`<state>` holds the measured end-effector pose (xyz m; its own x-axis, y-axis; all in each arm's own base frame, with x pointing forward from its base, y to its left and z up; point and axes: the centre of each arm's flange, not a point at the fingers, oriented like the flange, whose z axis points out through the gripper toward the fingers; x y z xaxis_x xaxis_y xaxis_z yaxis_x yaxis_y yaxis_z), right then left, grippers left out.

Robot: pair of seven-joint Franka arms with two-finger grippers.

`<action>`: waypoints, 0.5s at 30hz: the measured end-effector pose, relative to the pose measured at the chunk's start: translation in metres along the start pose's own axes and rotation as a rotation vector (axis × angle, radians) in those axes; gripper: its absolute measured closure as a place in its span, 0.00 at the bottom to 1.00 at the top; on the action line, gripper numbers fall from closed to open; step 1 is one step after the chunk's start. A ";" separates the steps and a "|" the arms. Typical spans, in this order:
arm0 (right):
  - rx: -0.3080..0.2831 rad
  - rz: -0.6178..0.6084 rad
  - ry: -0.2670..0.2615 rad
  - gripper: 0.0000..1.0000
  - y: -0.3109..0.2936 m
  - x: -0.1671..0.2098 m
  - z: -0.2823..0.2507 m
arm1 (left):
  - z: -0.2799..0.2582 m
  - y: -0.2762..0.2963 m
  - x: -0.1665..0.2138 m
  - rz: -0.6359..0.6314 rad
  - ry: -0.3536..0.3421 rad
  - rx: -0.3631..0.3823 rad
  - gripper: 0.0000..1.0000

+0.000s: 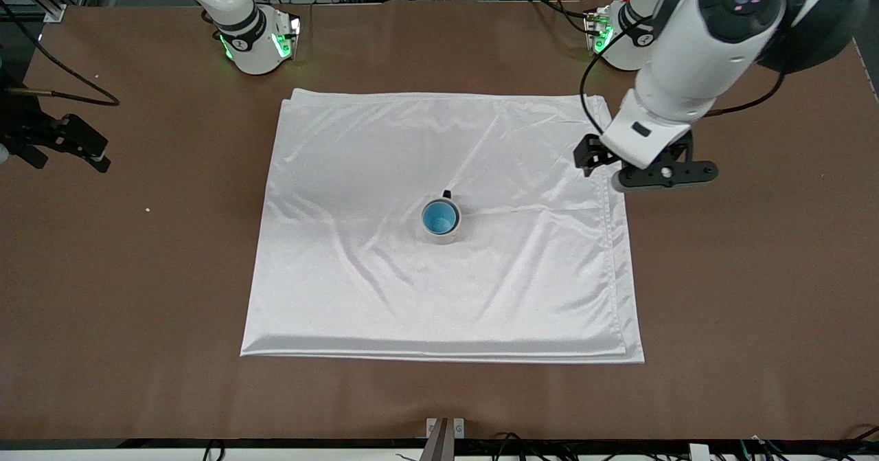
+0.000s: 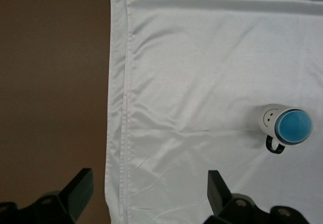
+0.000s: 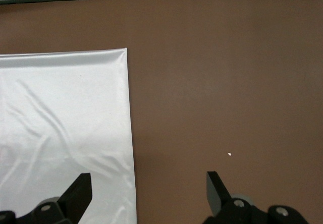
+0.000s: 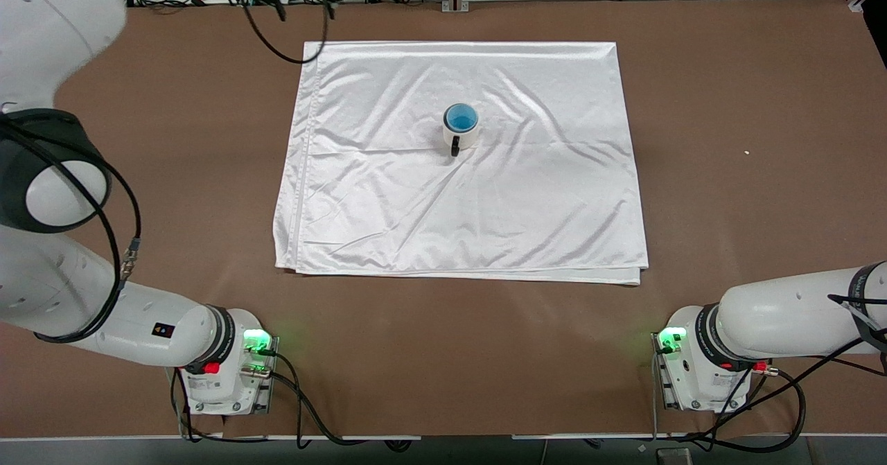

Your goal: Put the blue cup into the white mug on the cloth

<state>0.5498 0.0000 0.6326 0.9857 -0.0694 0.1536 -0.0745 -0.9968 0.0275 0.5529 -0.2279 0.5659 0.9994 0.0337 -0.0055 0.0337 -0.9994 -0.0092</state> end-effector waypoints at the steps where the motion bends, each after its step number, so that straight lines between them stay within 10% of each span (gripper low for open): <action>1: 0.000 0.000 -0.001 0.00 0.000 0.000 0.000 | -0.003 -0.009 0.001 0.008 -0.005 -0.004 0.00; 15: 0.031 -0.002 -0.127 0.00 -0.007 -0.015 0.009 | -0.032 -0.078 0.000 0.081 -0.010 -0.009 0.00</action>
<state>0.5373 0.0075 0.6215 0.9972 -0.0699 0.0271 -0.0698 -0.9976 -0.0036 0.5507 -0.1499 0.5983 0.9988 -0.0474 -0.0155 -0.0474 -0.9989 0.0003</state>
